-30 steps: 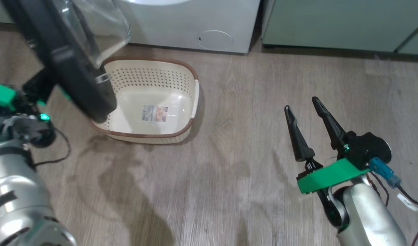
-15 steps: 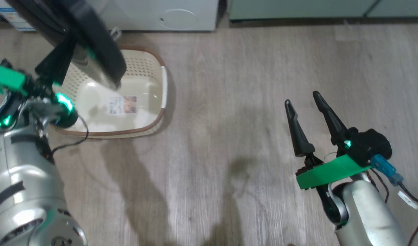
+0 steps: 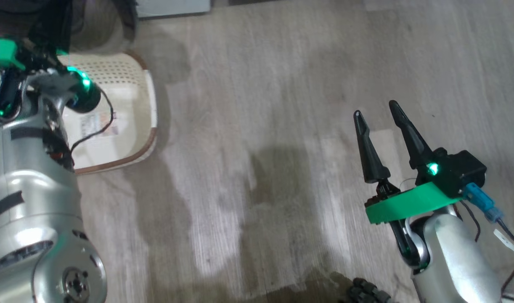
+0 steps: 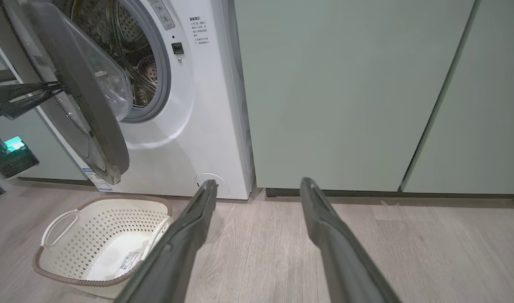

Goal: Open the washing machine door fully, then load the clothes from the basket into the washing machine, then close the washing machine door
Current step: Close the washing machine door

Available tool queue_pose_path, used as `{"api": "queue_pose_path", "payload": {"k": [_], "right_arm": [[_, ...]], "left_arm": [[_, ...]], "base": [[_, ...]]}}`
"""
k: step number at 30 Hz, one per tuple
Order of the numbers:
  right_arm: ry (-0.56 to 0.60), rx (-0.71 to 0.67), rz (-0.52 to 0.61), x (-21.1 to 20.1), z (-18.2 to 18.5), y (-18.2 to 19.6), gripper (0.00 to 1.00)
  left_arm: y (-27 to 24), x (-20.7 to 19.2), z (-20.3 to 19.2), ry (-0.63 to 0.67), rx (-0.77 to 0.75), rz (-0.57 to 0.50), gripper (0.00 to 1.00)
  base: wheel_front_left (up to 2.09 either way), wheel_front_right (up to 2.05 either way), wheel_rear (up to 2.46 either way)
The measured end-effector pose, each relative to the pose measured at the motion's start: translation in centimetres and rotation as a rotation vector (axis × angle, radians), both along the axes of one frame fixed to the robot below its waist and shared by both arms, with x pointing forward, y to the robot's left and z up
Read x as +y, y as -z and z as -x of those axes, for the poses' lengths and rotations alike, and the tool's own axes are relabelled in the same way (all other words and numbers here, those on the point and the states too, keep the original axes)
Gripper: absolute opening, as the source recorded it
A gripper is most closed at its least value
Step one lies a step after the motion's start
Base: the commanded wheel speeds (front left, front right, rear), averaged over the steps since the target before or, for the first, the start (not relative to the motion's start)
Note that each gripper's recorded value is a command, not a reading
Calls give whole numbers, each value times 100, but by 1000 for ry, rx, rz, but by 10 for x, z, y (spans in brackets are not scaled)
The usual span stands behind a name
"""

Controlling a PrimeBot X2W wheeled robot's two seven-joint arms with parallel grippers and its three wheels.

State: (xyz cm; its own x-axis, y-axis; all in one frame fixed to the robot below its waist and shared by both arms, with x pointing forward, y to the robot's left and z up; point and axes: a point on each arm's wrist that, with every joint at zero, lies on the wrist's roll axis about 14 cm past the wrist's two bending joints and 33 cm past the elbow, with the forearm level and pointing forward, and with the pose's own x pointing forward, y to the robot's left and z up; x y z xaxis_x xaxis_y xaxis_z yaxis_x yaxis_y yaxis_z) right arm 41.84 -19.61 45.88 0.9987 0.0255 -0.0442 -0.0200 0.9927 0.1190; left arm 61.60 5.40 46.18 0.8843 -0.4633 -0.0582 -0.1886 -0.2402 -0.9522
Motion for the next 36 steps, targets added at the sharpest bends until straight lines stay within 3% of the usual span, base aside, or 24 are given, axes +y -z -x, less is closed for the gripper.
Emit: {"api": "queue_pose_path", "payload": {"k": [8, 23, 31, 36], "right_arm": [[70, 13, 2, -22, 9, 0, 100], [130, 23, 6, -40, 22, -1, 100], [130, 5, 3, -40, 23, -8, 100], [127, -30, -4, -38, 25, -19, 100]], "left_arm": [[0, -42, -22, -8, 23, 41, 0], [-22, -70, -51, -117, 33, 99, 0], [-33, -75, -46, -98, 9, 78, 0], [-27, -69, -22, -63, 11, 56, 0]], "base": [[0, 0, 0], [0, 0, 0], [0, 0, 0], [0, 0, 0]]}}
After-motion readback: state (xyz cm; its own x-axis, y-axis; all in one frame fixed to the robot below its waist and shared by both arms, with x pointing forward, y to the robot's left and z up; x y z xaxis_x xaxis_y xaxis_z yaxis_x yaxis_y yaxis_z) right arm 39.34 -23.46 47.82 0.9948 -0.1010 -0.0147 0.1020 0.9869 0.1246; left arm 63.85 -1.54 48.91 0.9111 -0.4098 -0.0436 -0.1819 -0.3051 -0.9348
